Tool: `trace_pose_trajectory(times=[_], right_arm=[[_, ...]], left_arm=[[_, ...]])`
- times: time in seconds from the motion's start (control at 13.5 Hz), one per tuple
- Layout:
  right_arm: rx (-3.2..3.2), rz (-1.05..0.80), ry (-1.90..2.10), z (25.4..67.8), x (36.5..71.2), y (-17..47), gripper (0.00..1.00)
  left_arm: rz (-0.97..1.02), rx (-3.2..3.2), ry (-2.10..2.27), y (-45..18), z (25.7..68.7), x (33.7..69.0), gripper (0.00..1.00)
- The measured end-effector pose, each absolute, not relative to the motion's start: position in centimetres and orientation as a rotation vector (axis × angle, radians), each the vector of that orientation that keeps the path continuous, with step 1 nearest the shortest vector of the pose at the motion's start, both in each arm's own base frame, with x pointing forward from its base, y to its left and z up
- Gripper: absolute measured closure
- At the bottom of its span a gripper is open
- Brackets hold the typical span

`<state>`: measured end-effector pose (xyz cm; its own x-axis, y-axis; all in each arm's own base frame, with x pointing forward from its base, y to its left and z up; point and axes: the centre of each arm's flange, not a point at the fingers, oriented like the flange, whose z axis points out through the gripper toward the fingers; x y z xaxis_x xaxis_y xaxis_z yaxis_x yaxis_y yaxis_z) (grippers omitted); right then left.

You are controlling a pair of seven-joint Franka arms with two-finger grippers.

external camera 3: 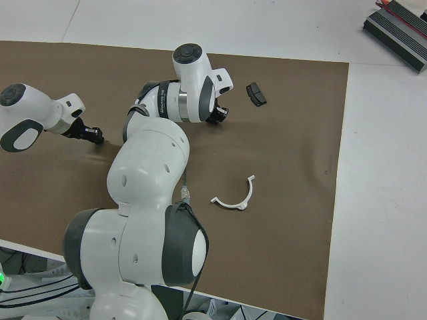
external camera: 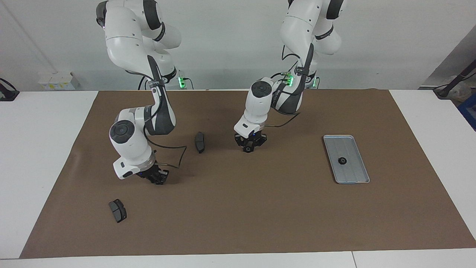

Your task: Pick bearing gear from pile to tray

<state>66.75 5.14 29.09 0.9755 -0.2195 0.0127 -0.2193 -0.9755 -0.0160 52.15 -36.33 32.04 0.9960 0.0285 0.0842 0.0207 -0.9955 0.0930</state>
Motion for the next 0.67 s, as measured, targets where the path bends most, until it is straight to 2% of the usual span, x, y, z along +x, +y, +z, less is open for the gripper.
trace_pose_trajectory(times=[0.3, 0.52, 0.67], right_arm=[[-3.101, -0.062, 0.345, 30.2, 67.1, 5.4, 0.76], [-3.081, -0.123, 0.362, 33.1, 67.0, 7.6, 0.76], [-3.061, -0.144, 0.403, 34.3, 66.2, 12.5, 0.76]], left_arm=[[0.158, 3.046, 0.205, -26.1, 36.7, 59.9, 0.65], [0.136, 3.068, 0.239, -16.6, 36.5, 62.9, 0.65], [0.099, 3.09, 0.185, -10.2, 36.2, 63.9, 0.65]])
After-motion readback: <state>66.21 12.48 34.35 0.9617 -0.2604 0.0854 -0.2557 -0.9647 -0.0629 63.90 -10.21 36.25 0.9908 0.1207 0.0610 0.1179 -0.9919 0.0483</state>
